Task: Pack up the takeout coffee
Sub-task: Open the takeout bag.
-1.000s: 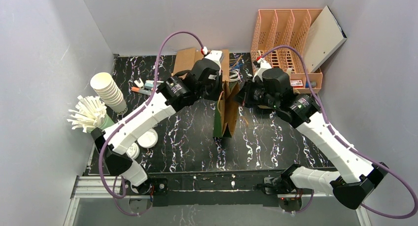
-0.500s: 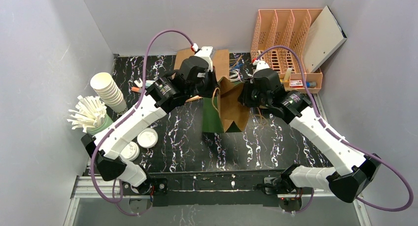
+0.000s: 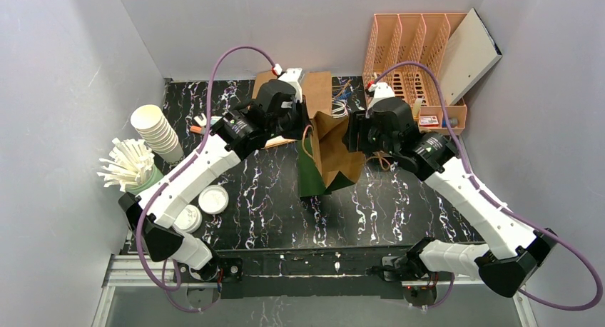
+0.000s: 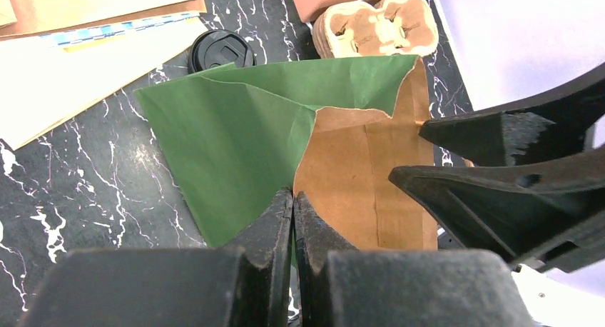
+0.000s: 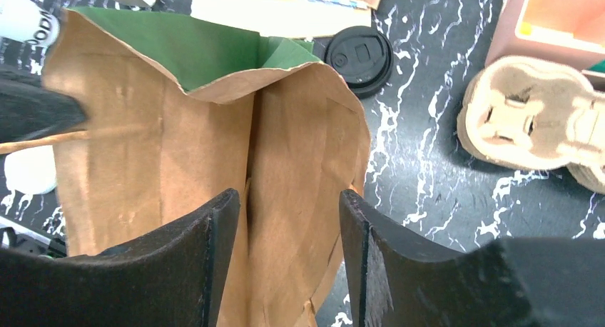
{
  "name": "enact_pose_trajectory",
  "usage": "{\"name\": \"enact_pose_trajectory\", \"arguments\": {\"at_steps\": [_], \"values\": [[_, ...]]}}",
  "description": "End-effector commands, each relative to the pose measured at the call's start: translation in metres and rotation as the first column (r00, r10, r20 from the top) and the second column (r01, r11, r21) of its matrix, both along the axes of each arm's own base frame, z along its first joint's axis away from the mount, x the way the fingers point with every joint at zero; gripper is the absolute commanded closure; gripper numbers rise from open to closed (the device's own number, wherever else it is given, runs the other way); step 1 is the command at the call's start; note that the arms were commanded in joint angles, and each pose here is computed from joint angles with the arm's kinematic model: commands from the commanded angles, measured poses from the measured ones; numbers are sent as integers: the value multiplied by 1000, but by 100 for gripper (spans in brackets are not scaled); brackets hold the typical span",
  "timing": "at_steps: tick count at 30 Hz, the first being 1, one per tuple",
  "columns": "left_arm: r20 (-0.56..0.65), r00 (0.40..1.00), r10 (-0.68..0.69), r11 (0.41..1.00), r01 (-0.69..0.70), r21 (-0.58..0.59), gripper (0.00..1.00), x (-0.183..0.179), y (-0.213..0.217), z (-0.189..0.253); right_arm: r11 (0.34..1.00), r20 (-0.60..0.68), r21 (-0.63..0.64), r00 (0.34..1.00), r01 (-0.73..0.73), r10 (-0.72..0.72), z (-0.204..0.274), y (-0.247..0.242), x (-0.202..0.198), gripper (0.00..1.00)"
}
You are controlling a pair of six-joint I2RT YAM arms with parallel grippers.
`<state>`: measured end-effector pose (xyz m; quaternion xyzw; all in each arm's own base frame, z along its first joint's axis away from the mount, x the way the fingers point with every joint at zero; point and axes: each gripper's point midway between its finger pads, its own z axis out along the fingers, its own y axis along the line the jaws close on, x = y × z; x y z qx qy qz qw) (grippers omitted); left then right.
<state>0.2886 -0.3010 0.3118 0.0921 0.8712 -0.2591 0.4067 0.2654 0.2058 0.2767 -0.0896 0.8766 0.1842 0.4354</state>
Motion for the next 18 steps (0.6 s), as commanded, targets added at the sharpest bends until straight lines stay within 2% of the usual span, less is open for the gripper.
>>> {"name": "enact_pose_trajectory", "arguments": {"at_steps": [1,7,12,18], "values": [[26,999,-19,999,20,-42,100,-2,7,14,998,108,46,993,-53,48,46,4,0,37],[23,999,-48,996,49,-70,100,-1,3,16,1000,114,5,993,-21,20,42,-4,4,26],[25,998,-54,995,56,-82,100,-1,2,19,999,76,-22,997,-33,35,28,0,6,24],[4,995,-96,992,96,-87,100,-4,-5,13,995,102,47,991,-91,85,45,10,-2,23]]}}
